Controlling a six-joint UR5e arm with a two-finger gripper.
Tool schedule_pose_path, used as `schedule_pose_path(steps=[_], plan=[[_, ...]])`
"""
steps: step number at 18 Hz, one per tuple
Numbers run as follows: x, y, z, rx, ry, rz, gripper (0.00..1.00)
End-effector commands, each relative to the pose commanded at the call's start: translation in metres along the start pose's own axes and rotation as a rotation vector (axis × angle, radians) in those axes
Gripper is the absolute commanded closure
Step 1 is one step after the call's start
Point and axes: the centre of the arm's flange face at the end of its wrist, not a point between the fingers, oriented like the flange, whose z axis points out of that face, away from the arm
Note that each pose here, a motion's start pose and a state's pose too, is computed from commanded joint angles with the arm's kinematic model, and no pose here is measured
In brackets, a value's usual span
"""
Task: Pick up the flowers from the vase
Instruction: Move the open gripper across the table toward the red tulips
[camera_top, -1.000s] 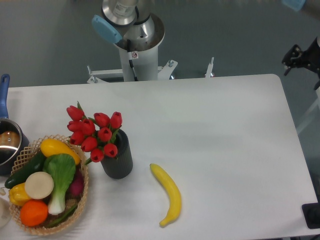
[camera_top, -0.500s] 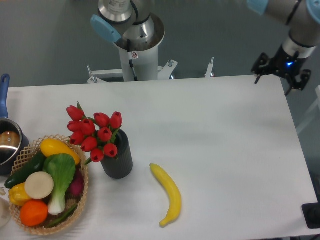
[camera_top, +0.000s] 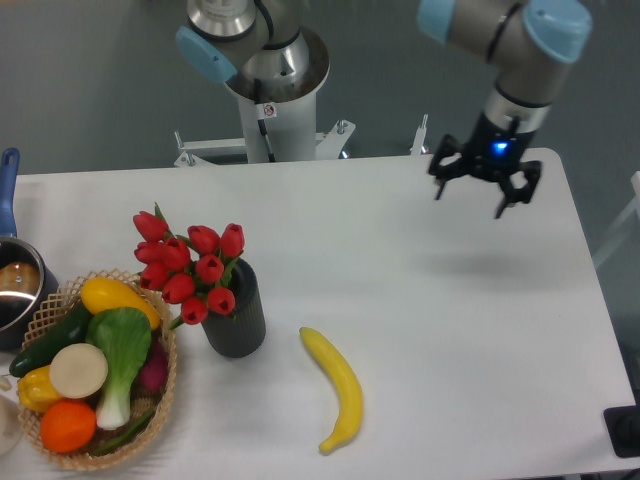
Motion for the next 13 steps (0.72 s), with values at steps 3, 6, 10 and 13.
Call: schedule_pose_path(steps=[3,6,10,13], plan=[[0.026,-0.029,0.018,0.04,0.055,0.062,0.0],[0.058,-0.062,0.047,0.039,0.113,0.153,0.0],[0.089,-0.085,0.06,0.087,0.161,0.215,0.0],[0.108,-0.088,0.052,0.146,0.181,0.22,0.0]])
